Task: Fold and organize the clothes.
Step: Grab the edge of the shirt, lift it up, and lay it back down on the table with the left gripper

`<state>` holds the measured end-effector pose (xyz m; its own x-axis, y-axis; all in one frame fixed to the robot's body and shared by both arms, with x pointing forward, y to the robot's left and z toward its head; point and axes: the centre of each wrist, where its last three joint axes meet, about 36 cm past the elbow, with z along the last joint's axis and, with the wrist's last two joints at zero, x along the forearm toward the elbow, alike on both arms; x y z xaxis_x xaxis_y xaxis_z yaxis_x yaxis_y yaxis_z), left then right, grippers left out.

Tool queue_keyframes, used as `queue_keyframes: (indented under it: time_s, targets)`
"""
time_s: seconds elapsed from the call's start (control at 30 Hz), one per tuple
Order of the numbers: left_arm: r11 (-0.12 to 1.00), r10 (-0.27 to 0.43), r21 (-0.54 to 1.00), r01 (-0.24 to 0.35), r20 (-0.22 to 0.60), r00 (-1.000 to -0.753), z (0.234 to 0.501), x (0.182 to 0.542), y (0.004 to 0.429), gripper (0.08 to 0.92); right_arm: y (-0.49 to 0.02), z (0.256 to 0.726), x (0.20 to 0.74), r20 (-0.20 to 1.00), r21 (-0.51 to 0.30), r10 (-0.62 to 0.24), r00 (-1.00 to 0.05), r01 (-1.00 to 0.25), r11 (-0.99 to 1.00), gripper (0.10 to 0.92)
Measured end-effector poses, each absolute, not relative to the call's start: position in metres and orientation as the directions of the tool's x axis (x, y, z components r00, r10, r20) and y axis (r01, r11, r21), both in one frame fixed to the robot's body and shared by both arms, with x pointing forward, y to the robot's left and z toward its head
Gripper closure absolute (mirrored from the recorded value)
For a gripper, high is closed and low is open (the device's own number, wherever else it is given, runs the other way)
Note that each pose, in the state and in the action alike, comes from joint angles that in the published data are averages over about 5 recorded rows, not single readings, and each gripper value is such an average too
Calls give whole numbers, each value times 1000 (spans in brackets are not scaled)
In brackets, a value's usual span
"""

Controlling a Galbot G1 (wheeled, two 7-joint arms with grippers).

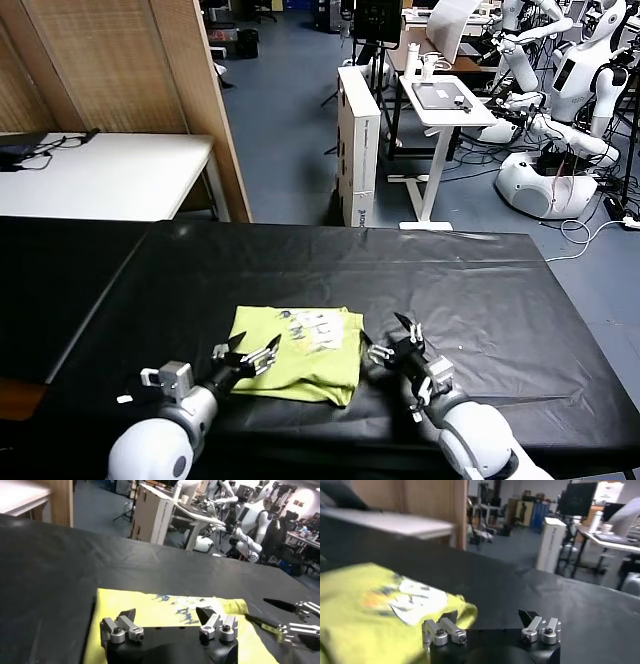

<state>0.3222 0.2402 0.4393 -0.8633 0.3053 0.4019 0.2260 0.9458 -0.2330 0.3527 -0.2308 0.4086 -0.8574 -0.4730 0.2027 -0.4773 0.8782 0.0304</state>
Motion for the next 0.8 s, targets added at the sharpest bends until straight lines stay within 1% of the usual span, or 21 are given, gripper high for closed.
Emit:
queue_keyframes:
  time_s: [0.07,0.17,0.3,0.4,0.63,0.8]
  targets:
    - [949,294,-224,220,386,-875,436,324,244,92,-232,410,348,175,63,-486,-856,-483,873,115]
    - [954,276,-213,210,354,-894,430,326,250,92,-232,411,342,154,91,-489,-859,-480,873,115]
    - [952,266,-237,195,315,-911,416,327,258,92,-234,411,333,152,108,-480,-864,-469,877,115]
    - [950,248,-258,173,296,-923,403,326,262,92,-237,412,327,154,114,-473,-868,-460,881,115]
    - [946,210,-302,118,295,-932,376,322,264,92,-240,408,316,171,128,-464,-869,-447,885,115]
    - [935,200,-343,92,293,-935,367,323,262,92,-239,404,310,183,135,-463,-867,-445,885,115]
